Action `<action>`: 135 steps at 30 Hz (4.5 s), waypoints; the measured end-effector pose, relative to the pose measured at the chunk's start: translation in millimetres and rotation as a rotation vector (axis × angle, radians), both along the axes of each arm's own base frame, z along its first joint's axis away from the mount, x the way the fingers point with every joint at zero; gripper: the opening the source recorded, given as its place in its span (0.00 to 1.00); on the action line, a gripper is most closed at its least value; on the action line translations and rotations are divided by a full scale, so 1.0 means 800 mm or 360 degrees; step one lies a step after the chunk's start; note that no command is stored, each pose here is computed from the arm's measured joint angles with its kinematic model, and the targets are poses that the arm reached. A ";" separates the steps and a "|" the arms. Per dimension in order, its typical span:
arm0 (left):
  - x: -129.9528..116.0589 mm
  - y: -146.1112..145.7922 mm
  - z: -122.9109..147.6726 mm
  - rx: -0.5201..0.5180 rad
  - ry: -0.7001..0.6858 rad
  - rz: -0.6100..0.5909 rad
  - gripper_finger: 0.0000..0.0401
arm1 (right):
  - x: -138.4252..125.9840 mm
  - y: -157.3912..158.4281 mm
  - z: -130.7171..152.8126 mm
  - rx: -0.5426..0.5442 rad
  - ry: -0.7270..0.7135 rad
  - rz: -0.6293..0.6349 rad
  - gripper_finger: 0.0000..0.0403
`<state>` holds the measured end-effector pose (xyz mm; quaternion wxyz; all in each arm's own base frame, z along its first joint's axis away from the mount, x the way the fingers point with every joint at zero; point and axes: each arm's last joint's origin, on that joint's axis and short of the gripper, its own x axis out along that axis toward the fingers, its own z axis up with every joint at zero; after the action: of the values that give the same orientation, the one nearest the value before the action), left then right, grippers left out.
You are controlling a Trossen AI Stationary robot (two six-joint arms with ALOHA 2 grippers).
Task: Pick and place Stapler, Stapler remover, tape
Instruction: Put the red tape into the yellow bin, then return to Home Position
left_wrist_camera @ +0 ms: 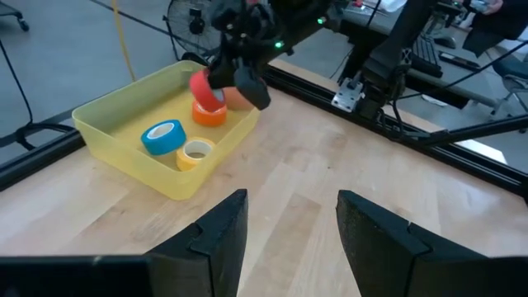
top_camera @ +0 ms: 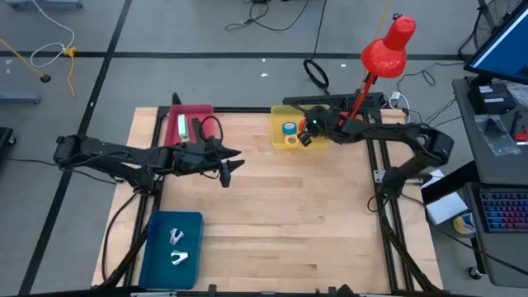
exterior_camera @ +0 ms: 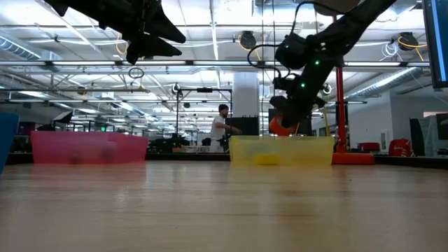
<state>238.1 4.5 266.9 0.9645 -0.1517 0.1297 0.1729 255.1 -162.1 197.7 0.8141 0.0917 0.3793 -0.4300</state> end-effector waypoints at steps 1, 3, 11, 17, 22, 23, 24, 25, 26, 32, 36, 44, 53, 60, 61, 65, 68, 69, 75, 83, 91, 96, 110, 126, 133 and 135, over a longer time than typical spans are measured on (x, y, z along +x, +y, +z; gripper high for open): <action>0.000 0.000 0.000 0.0000 0.0000 -0.0001 0.46 | 0.003 -0.003 -0.001 0.0024 0.0006 0.0010 0.09; 0.000 0.000 0.000 0.0000 0.0001 -0.0001 0.46 | 0.001 -0.003 -0.008 0.0076 0.0085 0.0007 0.09; 0.000 0.001 0.000 0.0010 0.0004 0.0002 0.46 | 0.000 -0.001 -0.017 0.0190 0.0157 0.0054 0.11; 0.000 0.004 0.000 0.0012 0.0004 0.0024 0.46 | -0.003 -0.002 -0.019 0.0234 0.0180 0.0108 0.12; 0.000 0.004 0.000 0.0012 0.0004 0.0024 0.46 | -0.002 -0.002 -0.019 0.0245 0.0159 0.0125 0.17; 0.000 0.004 0.000 0.0011 0.0003 0.0024 0.46 | -0.001 -0.002 -0.019 0.0244 0.0156 0.0126 0.18; 0.000 0.004 0.000 0.0011 0.0003 0.0025 0.46 | -0.001 -0.002 -0.018 0.0241 0.0153 0.0126 0.20; 0.000 0.004 0.000 0.0011 0.0003 0.0025 0.46 | -0.001 -0.002 -0.018 0.0240 0.0150 0.0126 0.22; 0.000 0.004 0.000 0.0011 0.0003 0.0025 0.46 | -0.001 -0.002 -0.018 0.0241 0.0148 0.0123 0.23; -0.001 0.009 0.000 -0.0039 -0.0016 0.0067 0.46 | -0.002 -0.002 -0.017 0.0254 0.0116 0.0088 0.33; -0.001 0.014 0.001 -0.0062 -0.0028 0.0074 0.46 | -0.003 -0.001 -0.009 0.0229 0.0075 0.0089 0.36; -0.020 0.022 0.021 -0.0042 -0.0099 -0.0134 0.46 | -0.019 0.018 0.042 0.0283 -0.0198 0.0250 0.37; -0.087 0.019 0.049 0.0061 -0.0100 -0.0109 0.46 | -0.067 0.064 0.126 0.0542 -0.0791 0.0661 0.37; -0.111 0.009 0.058 0.0154 -0.0126 -0.0223 0.46 | -0.105 0.104 0.166 0.0318 -0.0966 0.1002 0.37; -0.112 0.008 0.057 0.0163 -0.0110 -0.0241 0.46 | -0.110 0.109 0.167 0.0291 -0.0977 0.1028 0.37; -0.111 0.003 0.051 0.0171 -0.0123 -0.0287 0.46 | -0.128 0.126 0.159 0.0217 -0.0986 0.0990 0.36; -0.105 -0.001 0.032 0.0186 -0.0201 -0.0317 0.46 | -0.139 0.137 0.140 0.0221 -0.0981 0.0912 0.36; -0.103 -0.002 0.022 0.0188 -0.0236 -0.0324 0.46 | -0.142 0.140 0.133 0.0230 -0.0986 0.0899 0.36; -0.115 -0.004 -0.010 0.0181 -0.0424 -0.0325 0.46 | -0.161 0.154 0.102 0.0244 -0.1047 0.0936 0.36; -0.167 -0.003 -0.004 0.0262 -0.0479 -0.0330 0.46 | -0.199 0.167 0.092 0.0151 -0.1194 0.0965 0.37; -0.192 -0.002 -0.006 0.0302 -0.0521 -0.0326 0.46 | -0.228 0.176 0.084 0.0056 -0.1298 0.0958 0.37; -0.185 -0.003 -0.029 0.0263 -0.0494 -0.0323 0.46 | -0.230 0.176 0.058 0.0097 -0.1326 0.0874 0.37; -0.181 -0.003 -0.061 0.0270 -0.0567 -0.0328 0.46 | -0.214 0.167 -0.008 0.0087 -0.1521 0.0712 0.37; -0.187 -0.004 -0.065 0.0266 -0.0527 -0.0389 0.46 | -0.205 0.163 -0.026 0.0013 -0.1736 0.0703 0.37; -0.187 -0.005 -0.077 0.0175 -0.0395 -0.0417 0.46 | -0.205 0.163 -0.027 0.0024 -0.1719 0.0700 0.37; -0.187 -0.005 -0.077 0.0135 -0.0391 -0.0406 0.46 | -0.205 0.163 -0.027 0.0059 -0.1741 0.0682 0.37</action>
<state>88.8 0.8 204.9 0.9928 -0.1130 0.0218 0.0346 91.3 -31.4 175.9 0.9586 0.2357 -0.0783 -0.1394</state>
